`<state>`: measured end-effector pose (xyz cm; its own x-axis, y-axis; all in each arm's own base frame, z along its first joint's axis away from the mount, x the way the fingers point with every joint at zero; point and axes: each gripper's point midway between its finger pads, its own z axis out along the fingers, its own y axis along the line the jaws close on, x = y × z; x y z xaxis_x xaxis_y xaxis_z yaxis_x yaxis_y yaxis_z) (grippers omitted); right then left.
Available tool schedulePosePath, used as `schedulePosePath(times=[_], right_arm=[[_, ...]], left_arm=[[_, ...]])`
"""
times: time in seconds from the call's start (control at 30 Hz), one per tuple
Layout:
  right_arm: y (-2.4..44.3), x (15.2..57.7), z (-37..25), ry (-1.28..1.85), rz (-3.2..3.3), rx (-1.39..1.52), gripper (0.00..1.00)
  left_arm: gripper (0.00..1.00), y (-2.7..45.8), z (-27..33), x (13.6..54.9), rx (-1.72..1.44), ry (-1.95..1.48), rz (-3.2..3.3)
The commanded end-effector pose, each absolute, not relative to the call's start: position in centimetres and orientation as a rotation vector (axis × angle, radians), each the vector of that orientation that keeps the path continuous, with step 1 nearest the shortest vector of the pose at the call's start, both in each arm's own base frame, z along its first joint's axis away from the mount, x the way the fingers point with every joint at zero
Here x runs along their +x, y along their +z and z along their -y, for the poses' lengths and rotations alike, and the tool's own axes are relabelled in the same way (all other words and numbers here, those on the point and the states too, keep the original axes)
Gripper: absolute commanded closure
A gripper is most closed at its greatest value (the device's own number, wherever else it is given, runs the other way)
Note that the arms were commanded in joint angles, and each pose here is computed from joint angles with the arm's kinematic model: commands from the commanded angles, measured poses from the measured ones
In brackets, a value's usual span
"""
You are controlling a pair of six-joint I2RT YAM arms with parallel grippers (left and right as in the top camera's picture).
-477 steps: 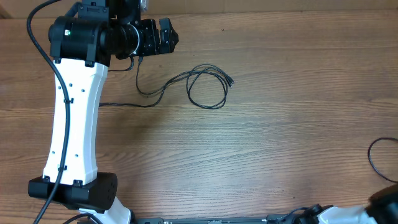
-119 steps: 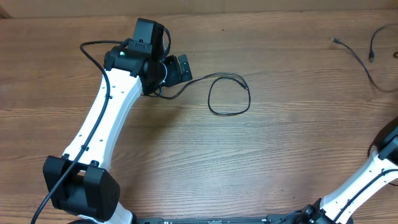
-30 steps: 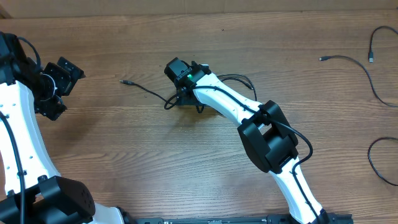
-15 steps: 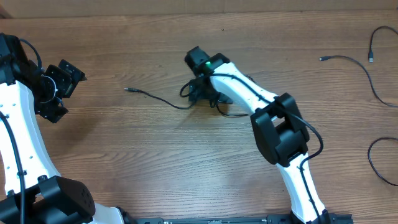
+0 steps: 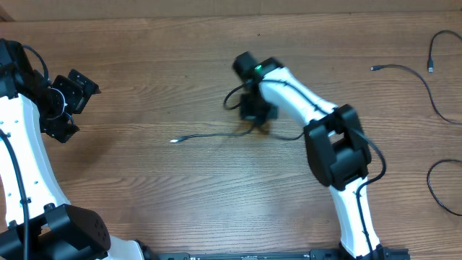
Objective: Untangle cables
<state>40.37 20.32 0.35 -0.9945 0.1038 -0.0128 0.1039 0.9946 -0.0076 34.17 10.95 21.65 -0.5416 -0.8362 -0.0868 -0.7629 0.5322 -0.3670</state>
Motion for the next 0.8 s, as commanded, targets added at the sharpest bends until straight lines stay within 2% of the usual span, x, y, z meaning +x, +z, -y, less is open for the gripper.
schedulePosePath(times=[0.0,0.13,0.27,0.37,0.5,0.6,0.67,0.77], right_arm=[[1.1,45.8,-11.2,-0.263,-3.023,0.226,0.96],[6.0,51.8,-3.8,-0.196,-2.863,0.333,0.96],[7.1,55.8,2.7,-0.05,-2.736,0.31,0.96],[7.7,57.5,4.4,0.077,-2.672,0.125,0.96],[8.3,58.4,4.7,0.09,-2.616,-0.117,0.96],[8.1,59.0,7.1,-0.098,-2.593,-0.181,0.96],[10.0,60.8,12.3,-0.399,-2.489,-0.062,0.96],[12.4,62.0,17.2,-0.526,-2.365,0.037,0.96]], left_arm=[[0.0,22.8,-10.7,34.3,-1.322,-0.431,-2.494],[0.0,22.8,-10.7,34.3,-1.321,-0.431,-2.494],[0.0,22.8,-10.7,34.3,-1.322,-0.431,-2.494],[0.0,22.8,-10.7,34.4,-1.32,-0.431,-2.491],[0.01,22.8,-10.7,34.4,-1.32,-0.432,-2.491],[0.0,22.8,-10.7,34.4,-1.321,-0.435,-2.491],[0.0,22.8,-10.6,34.5,-1.351,-0.448,-2.477],[0.01,22.8,-10.6,34.5,-1.387,-0.454,-2.461]])
